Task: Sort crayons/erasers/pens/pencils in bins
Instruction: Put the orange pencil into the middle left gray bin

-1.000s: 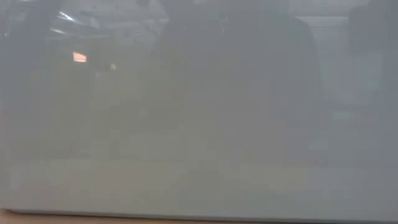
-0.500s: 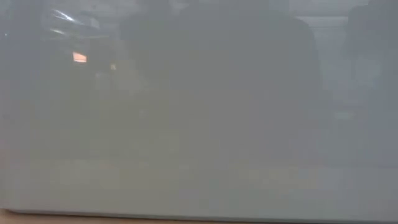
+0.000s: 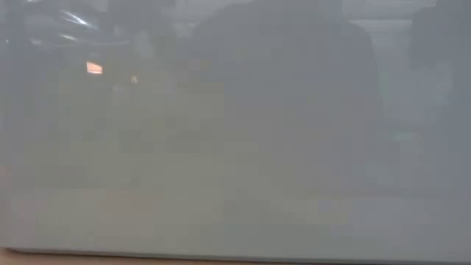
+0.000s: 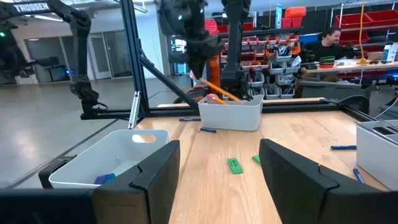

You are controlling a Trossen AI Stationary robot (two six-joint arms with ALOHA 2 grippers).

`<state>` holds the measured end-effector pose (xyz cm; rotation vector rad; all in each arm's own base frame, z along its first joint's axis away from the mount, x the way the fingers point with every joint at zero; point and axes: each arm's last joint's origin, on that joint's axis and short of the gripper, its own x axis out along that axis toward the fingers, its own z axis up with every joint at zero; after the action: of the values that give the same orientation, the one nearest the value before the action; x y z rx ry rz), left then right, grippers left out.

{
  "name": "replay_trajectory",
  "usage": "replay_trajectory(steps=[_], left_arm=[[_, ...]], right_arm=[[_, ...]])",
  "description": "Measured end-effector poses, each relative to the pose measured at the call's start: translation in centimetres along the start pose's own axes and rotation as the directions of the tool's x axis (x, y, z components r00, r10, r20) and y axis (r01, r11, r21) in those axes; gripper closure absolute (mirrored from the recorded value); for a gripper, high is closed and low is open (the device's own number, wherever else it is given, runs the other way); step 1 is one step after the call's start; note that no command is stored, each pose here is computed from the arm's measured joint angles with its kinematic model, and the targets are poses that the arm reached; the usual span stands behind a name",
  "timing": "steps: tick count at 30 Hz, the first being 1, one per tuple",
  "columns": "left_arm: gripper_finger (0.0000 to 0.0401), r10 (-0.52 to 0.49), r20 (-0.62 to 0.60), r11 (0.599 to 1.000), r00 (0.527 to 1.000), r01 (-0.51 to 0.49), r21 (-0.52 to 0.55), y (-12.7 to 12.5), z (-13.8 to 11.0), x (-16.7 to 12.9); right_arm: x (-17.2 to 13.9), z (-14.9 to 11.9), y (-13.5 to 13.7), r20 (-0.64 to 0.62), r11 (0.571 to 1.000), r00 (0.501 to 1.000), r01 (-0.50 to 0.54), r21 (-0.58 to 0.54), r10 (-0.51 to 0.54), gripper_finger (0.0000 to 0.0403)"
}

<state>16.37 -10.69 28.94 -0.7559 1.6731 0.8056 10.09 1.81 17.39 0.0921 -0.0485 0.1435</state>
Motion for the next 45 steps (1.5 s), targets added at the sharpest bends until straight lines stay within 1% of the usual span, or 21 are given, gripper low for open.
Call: replay_trajectory(steps=[2, 5, 7, 10, 17, 22, 25, 28, 33, 34, 36, 38, 39, 41, 43, 44, 45], left_arm=[[0.0386, 0.003, -0.008, 1.0, 1.0, -0.003, 0.003, 0.7, -0.8, 0.9], [0.0389, 0.075, -0.017, 0.997, 0.997, -0.075, -0.027, 1.9, -1.4, 2.2], [0.0385, 0.073, -0.009, 0.995, 0.997, -0.073, -0.061, 2.4, -1.5, 2.9], [0.0375, 0.108, 0.015, 0.989, 0.994, -0.106, -0.099, 3.3, -1.4, 3.8], [0.037, 0.073, 0.073, 0.994, 0.995, -0.066, -0.091, 3.2, -0.6, 6.1], [0.0366, 0.091, 0.07, 0.99, 0.993, -0.082, -0.112, 3.4, -0.1, 7.0], [0.0347, 0.077, 0.067, 0.992, 0.995, -0.07, -0.102, 3.4, 0.1, 6.7], [0.0316, 0.059, 0.063, 0.995, 0.996, -0.054, -0.083, 3.3, 0.4, 6.1], [0.0265, 0.065, 0.061, 0.996, 0.996, -0.061, -0.067, 3.5, 0.6, 4.8], [0.0258, 0.053, 0.073, 0.997, 0.996, -0.049, -0.056, 3.4, 0.6, 4.4], [0.0248, -0.007, 0.149, 1.0, 0.989, 0.01, -0.019, 2.9, 0.8, 3.7], [0.0244, -0.125, 0.262, 0.991, 0.957, 0.111, 0.068, 1.8, 1.2, 2.9], [0.0243, -0.204, 0.329, 0.977, 0.922, 0.169, 0.13, 1.1, 1.4, 2.6], [0.0242, -0.338, 0.449, 0.936, 0.827, 0.246, 0.252, -0.4, 1.8, 2.0], [0.0242, -0.438, 0.531, 0.891, 0.726, 0.273, 0.362, -1.9, 2.3, 1.6], [0.0242, -0.471, 0.547, 0.871, 0.693, 0.265, 0.414, -2.7, 2.6, 1.6], [0.024, -0.493, 0.555, 0.853, 0.67, 0.248, 0.459, -3.6, 2.9, 1.7]], right_arm=[[0.0, 0.0, 0.0, -0.001, 1.0, 1.0, 0.0, 0.0, 0.0, 0.019], [0.0, 0.0, 0.0, 0.0, 1.0, 1.0, -0.001, 0.0, 0.001, 0.019], [0.0, 0.0, 0.0, -0.001, 1.0, 1.0, 0.0, 0.0, 0.0, 0.019], [0.0, 0.0, 0.0, -0.001, 1.0, 1.0, 0.0, 0.0, 0.0, 0.019], [0.0, 0.0, 0.0, 0.0, 1.0, 1.0, 0.0, 0.0, 0.0, 0.019], [0.0, 0.0, 0.0, 0.0, 1.0, 1.0, 0.0, 0.0, 0.0, 0.019], [0.0, 0.0, 0.0, 0.0, 1.0, 1.0, 0.0, 0.0, 0.0, 0.019], [0.0, 0.0, 0.0, 0.0, 1.0, 1.0, 0.0, 0.0, 0.0, 0.019], [0.0, 0.0, 0.0, 0.0, 1.0, 1.0, 0.0, 0.0, 0.0, 0.019], [0.0, 0.0, 0.0, 0.0, 1.0, 1.0, 0.0, 0.0, 0.0, 0.019], [0.0, 0.0, 0.0, 0.0, 1.0, 1.0, 0.0, 0.0, 0.0, 0.019], [0.0, 0.0, 0.0, 0.0, 1.0, 1.0, -0.001, 0.0, 0.001, 0.019], [0.0, 0.0, 0.0, 0.0, 1.0, 1.0, 0.0, 0.0, 0.0, 0.019], [0.0, 0.0, 0.0, 0.0, 1.0, 1.0, 0.0, 0.0, 0.0, 0.019], [0.0, 0.0, 0.0, 0.0, 1.0, 1.0, 0.0, 0.0, 0.0, 0.019], [0.0, 0.0, 0.0, 0.0, 1.0, 1.0, 0.0, 0.0, 0.0, 0.019], [0.0, 0.0, 0.0, 0.0, 1.0, 1.0, 0.0, 0.0, 0.0, 0.019]])
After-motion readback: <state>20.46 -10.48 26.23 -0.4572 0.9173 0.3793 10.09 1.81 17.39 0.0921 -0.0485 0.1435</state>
